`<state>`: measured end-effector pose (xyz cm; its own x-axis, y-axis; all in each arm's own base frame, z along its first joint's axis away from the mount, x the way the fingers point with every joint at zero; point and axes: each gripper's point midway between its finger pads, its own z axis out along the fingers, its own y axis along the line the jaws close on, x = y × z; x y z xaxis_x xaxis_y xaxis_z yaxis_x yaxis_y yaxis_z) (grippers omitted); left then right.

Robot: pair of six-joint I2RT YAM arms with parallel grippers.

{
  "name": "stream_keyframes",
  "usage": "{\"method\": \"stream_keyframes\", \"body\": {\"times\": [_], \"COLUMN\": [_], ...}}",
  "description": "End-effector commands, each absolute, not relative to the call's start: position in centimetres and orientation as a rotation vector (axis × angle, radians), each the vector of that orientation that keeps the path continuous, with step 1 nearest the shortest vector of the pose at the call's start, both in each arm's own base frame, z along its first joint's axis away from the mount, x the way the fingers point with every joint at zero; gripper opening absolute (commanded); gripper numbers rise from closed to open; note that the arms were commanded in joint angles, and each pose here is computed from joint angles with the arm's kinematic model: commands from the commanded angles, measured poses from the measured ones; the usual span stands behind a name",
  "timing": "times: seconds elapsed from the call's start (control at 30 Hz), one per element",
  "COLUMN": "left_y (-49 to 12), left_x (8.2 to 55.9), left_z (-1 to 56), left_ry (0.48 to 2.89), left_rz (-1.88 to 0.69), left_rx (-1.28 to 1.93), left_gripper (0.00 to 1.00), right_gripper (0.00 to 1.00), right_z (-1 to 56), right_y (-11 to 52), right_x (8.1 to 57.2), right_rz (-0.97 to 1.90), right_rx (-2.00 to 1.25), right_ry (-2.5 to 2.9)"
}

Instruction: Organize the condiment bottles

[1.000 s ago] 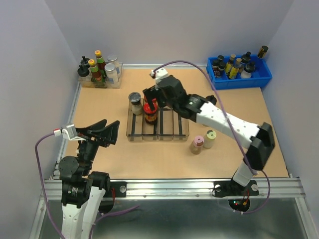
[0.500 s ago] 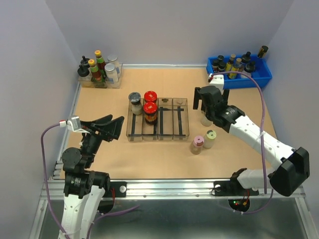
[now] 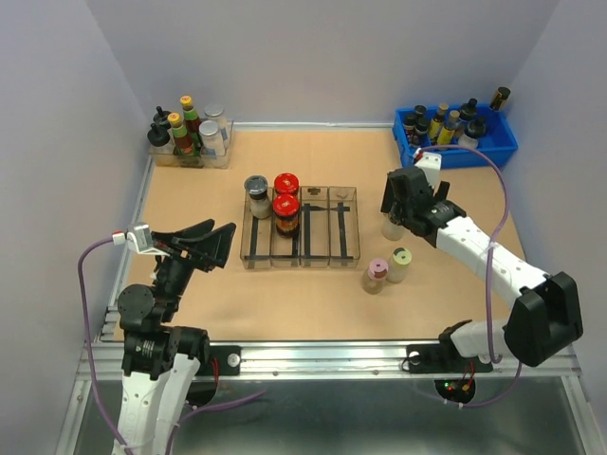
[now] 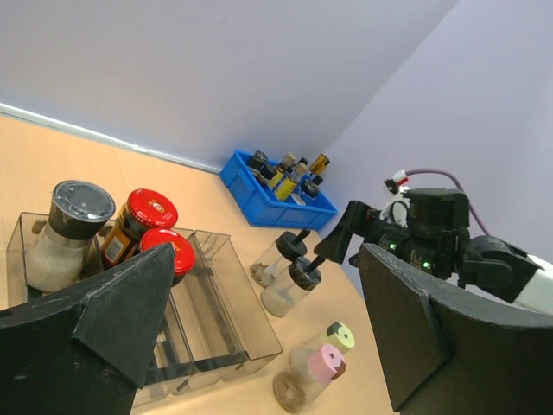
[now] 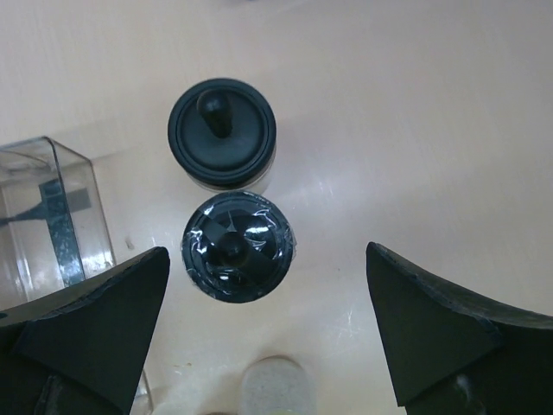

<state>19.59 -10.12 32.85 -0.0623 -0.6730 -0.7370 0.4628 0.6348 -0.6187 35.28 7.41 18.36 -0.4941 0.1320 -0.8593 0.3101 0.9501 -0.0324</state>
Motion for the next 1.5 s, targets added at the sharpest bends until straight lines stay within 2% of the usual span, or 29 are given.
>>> {"method": "stream_keyframes", "body": {"times": [0.0,0.5,0.6,0.63,0.67,0.7,0.73,0.83,0.9,1.0,1.27,1.37,1.47], "left_y": [-10.2,-9.9,-9.9,-10.0,-9.9,-10.0,-9.9,-10.0,-10.0,-10.0,-10.0,-9.9,-9.9], "left_x": [18.9,18.9,19.0,19.0,19.0,19.0,19.0,19.0,19.0,18.8,18.6,18.6,18.5], "left_z": [34.4,33.8,33.7,33.8,33.7,33.7,33.8,33.8,33.8,34.1,34.3,34.5,34.4], "left_ry": [1.273,1.280,1.287,1.286,1.285,1.286,1.282,1.281,1.283,1.275,1.269,1.262,1.262], "left_rz": [-0.951,-0.928,-0.927,-0.927,-0.925,-0.927,-0.927,-0.929,-0.930,-0.930,-0.930,-0.927,-0.927], "left_rx": [-0.159,-0.169,-0.169,-0.166,-0.169,-0.166,-0.167,-0.166,-0.167,-0.159,-0.152,-0.154,-0.154], "left_gripper": [0.99,0.99,0.99,0.99,0.99,0.99,0.99,0.99,0.99,0.99,0.99,0.99,0.99], "right_gripper": [1.00,0.98,0.88,0.73,0.54,0.54,0.44,0.23,0.19,0.00,0.00,0.00,0.00], "right_z": [17.3,12.1,11.8,11.7,11.7,11.9,11.9,13.0,13.5,14.9,21.5,23.4,24.3], "right_y": [8.1,8.4,8.5,8.5,8.4,8.5,8.4,8.5,8.7,9.6,13.4,16.2,16.9], "right_x": [35.7,37.3,37.5,37.6,37.6,37.5,37.4,37.2,36.7,36.0,35.8,36.5,37.0], "right_rz": [-0.174,-0.104,-0.095,-0.092,-0.096,-0.091,-0.088,-0.060,-0.029,0.047,0.307,0.410,0.430], "right_rx": [0.312,0.279,0.269,0.269,0.273,0.273,0.273,0.280,0.278,0.262,0.112,-0.046,-0.084], "right_ry": [2.109,2.210,2.216,2.217,2.215,2.212,2.213,2.187,2.186,2.200,2.138,2.122,2.103]}}
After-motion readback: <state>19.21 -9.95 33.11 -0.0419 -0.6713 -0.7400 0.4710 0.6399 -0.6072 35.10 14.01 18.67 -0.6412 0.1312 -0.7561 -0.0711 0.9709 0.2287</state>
